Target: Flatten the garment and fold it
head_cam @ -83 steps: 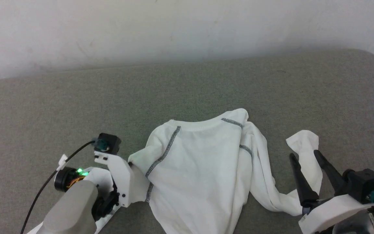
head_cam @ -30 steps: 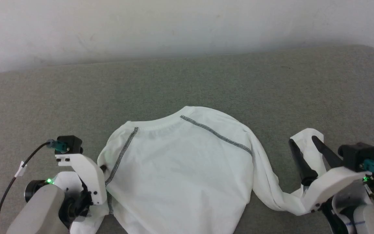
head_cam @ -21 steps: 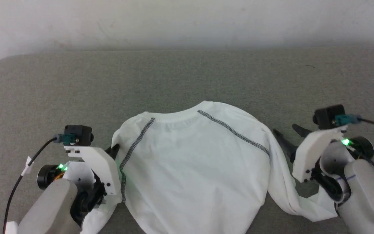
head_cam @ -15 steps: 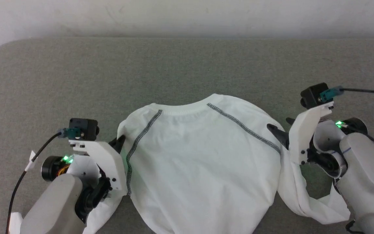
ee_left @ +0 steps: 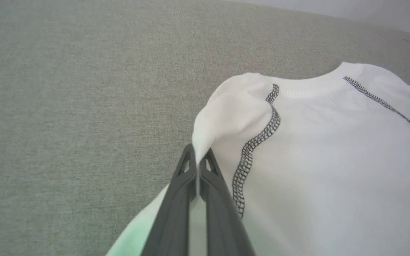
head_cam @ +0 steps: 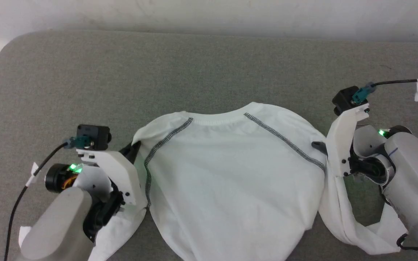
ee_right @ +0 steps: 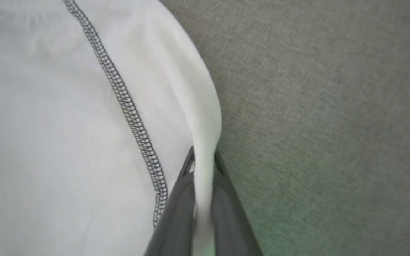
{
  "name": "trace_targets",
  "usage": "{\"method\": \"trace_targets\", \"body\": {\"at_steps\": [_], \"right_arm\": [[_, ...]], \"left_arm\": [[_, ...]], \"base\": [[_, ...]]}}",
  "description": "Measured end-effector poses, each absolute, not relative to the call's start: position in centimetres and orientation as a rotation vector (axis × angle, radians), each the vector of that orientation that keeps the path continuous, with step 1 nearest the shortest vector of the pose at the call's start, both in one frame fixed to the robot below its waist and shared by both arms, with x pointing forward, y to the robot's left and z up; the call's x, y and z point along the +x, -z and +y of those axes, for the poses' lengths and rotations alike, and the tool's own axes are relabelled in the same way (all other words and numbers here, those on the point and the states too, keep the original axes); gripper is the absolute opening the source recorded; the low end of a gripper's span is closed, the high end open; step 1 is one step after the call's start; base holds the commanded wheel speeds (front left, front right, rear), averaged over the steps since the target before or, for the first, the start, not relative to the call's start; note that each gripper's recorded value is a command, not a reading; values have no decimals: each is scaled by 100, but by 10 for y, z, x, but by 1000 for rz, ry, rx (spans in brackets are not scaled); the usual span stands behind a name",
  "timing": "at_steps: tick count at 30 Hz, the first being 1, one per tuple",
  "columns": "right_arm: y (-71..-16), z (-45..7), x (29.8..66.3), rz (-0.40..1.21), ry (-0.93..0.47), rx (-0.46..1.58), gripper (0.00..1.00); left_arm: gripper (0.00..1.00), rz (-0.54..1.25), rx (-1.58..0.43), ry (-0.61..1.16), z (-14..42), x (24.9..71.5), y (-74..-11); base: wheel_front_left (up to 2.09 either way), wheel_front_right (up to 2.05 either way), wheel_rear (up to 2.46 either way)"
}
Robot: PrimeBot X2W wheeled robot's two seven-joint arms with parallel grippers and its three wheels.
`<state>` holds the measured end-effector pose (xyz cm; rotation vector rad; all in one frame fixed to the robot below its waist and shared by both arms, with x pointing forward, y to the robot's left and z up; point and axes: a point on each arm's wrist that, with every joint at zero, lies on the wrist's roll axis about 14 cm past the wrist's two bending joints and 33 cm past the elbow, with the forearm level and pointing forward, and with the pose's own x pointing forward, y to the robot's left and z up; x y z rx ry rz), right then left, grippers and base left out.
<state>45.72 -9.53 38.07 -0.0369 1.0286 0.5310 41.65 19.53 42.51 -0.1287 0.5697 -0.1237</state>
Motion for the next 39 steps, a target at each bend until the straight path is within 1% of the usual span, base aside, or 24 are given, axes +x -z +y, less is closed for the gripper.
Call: {"method": "trace_targets", "body": {"at_steps": [3,6,9,14,17,20,23,26,29,32,35,39], "right_arm": [[-409,-95,472,858,-531,-6,0],[-458,-107,497,643,-504,-11,0],[-510,-123,516,465,-461,-24,0],[-576,-150,540,283,-381,-33,0],[-614,-162,561,173,-339,-55,0],[-659,-171,583,29,-303,-86,0],[-709,-176,601,-155,-270,-116,0],[-741,-178,613,-284,-249,-149,0],[-752,-177,625,-347,-242,-180,0],[-746,-174,636,-356,-245,-198,0],[-722,-172,647,-319,-251,-203,0],[-673,-166,661,-230,-270,-191,0]], "left_arm": [[0,487,-87,121,203,428,-449],[0,373,-32,121,212,445,-488],[0,247,16,139,212,467,-535],[0,78,61,174,202,508,-606],[0,-14,82,170,200,536,-642],[0,-108,104,151,201,564,-675],[0,-216,139,129,204,589,-710],[0,-322,157,109,204,609,-743],[0,-393,164,98,203,626,-761],[0,-403,179,99,201,642,-757],[0,-381,167,109,198,657,-735],[0,-295,128,118,196,672,-685]], "base": [[0,0,0],[0,0,0],[0,0,0],[0,0,0],[0,0,0],[0,0,0],[0,0,0],[0,0,0],[0,0,0],[0,0,0],[0,0,0],[0,0,0]]}}
